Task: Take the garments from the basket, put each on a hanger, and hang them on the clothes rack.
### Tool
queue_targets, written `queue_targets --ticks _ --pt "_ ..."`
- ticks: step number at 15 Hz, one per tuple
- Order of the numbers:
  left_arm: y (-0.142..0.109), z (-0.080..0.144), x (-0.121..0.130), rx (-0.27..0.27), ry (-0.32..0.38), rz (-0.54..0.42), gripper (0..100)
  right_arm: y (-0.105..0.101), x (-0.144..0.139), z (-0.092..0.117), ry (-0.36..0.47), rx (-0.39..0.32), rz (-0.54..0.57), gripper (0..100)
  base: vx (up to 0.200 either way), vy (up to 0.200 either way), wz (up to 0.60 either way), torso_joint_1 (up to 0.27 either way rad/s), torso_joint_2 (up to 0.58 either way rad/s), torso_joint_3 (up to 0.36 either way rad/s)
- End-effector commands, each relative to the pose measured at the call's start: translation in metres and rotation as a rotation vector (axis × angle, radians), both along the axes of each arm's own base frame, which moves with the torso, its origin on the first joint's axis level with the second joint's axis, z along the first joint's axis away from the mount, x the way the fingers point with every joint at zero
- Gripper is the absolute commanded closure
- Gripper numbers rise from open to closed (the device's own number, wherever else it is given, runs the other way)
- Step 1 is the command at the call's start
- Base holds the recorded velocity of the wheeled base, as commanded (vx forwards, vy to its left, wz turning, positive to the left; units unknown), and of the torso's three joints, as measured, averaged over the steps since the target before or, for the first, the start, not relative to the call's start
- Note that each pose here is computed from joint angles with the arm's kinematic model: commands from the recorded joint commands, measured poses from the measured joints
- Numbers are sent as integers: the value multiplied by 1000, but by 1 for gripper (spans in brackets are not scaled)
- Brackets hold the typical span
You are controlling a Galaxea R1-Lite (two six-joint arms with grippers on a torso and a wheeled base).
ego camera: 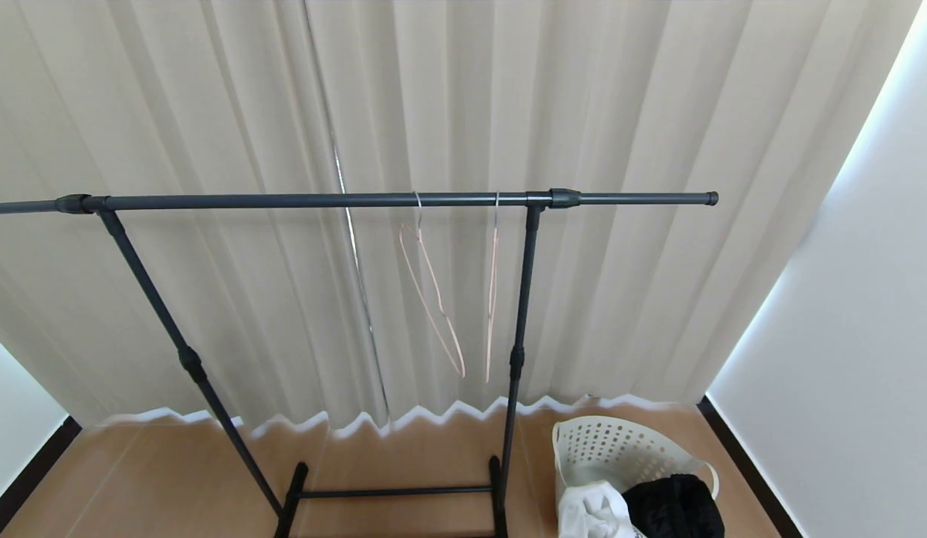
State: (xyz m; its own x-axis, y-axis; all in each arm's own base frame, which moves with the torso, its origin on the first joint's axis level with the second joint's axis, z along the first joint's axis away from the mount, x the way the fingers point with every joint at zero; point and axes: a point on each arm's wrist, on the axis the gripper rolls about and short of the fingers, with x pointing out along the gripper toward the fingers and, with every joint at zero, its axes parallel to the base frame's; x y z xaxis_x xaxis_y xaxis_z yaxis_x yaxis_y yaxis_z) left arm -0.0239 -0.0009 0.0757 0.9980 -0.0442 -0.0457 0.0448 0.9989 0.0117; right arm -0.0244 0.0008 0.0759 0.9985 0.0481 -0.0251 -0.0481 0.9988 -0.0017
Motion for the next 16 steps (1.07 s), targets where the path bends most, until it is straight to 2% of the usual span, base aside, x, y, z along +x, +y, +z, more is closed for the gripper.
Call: queue_targets --ticks 1,16 --pt "0 0 0 0 2 0 0 0 0 0 1 0 1 0 0 0 0 0 0 0" --pt "0 0 0 6 2 -10 0 0 0 0 2 -19 8 0 0 0 0 0 0 0"
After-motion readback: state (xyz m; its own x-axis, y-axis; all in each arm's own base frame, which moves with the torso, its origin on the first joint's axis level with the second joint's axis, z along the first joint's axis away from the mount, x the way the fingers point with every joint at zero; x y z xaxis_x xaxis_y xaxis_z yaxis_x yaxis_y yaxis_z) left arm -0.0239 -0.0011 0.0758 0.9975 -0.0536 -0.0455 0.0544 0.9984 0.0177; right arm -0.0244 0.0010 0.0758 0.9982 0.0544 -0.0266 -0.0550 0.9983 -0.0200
